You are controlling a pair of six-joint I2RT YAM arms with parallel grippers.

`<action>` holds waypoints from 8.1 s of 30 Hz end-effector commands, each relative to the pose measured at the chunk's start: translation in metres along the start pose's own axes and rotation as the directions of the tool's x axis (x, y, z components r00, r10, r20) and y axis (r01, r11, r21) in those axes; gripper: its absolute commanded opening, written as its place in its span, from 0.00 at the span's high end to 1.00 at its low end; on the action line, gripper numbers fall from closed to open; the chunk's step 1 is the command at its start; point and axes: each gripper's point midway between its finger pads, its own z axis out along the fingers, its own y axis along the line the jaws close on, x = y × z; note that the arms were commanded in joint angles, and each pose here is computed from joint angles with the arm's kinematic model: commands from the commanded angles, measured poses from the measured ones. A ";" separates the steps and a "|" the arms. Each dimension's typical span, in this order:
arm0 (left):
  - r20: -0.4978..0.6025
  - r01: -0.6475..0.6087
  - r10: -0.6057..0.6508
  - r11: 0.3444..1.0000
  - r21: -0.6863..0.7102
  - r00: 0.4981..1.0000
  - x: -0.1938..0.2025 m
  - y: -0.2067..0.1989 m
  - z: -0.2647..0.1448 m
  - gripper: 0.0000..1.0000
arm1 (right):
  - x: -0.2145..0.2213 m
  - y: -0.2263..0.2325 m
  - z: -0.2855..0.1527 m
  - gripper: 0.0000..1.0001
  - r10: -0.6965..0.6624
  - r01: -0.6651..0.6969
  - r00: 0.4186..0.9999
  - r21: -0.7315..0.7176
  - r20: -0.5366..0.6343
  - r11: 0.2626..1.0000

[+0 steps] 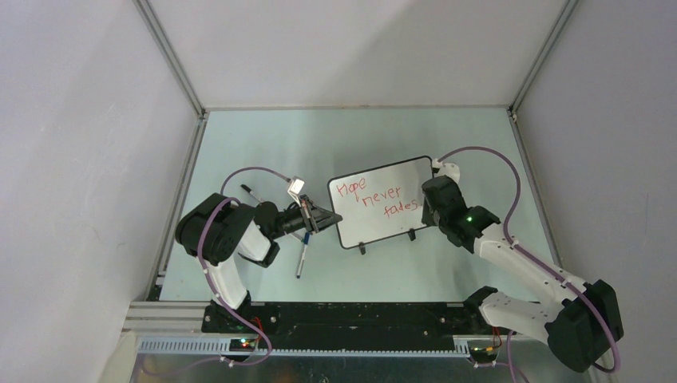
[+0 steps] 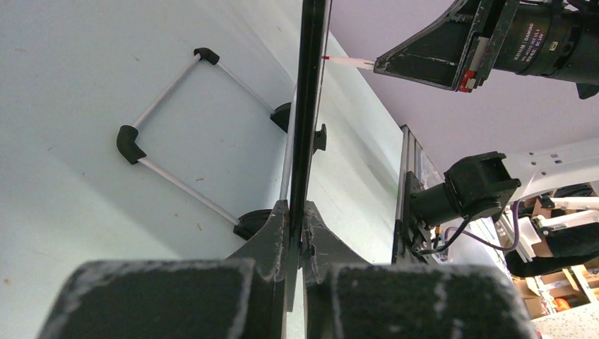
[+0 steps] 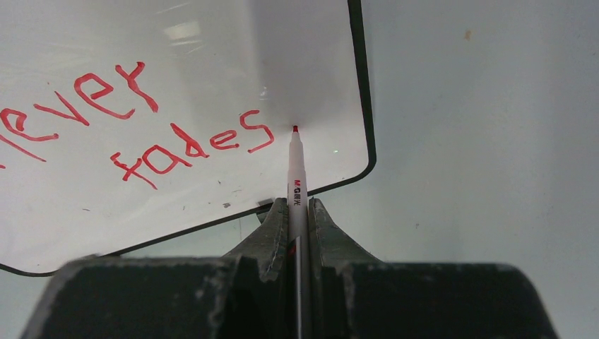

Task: Write a sentence on the whiteboard
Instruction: Write a sentence on the whiteboard, then pick up the pen cap from the center of the board, then insert the whiteboard marker without the cap into the pen cap.

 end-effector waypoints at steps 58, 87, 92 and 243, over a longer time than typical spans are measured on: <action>0.532 0.293 0.249 0.614 -0.733 0.809 -0.098 0.005 -0.191 0.01 | -0.064 -0.010 -0.114 1.00 0.278 -0.162 0.888 -0.316 0.367 0.935; 0.031 0.107 -0.261 0.279 -0.954 0.965 -0.089 0.088 -0.054 0.31 | -0.055 -0.003 -0.102 1.00 0.255 -0.155 0.915 -0.309 0.312 0.938; 0.005 0.082 -0.311 0.238 -0.968 0.950 -0.073 0.104 -0.042 0.31 | -0.056 -0.005 -0.103 1.00 0.258 -0.160 0.914 -0.304 0.315 0.939; 0.467 0.809 -0.668 0.403 -0.427 0.580 -0.101 -0.076 -0.094 1.00 | -0.034 0.273 -0.166 1.00 0.049 0.282 0.894 -0.643 0.446 0.712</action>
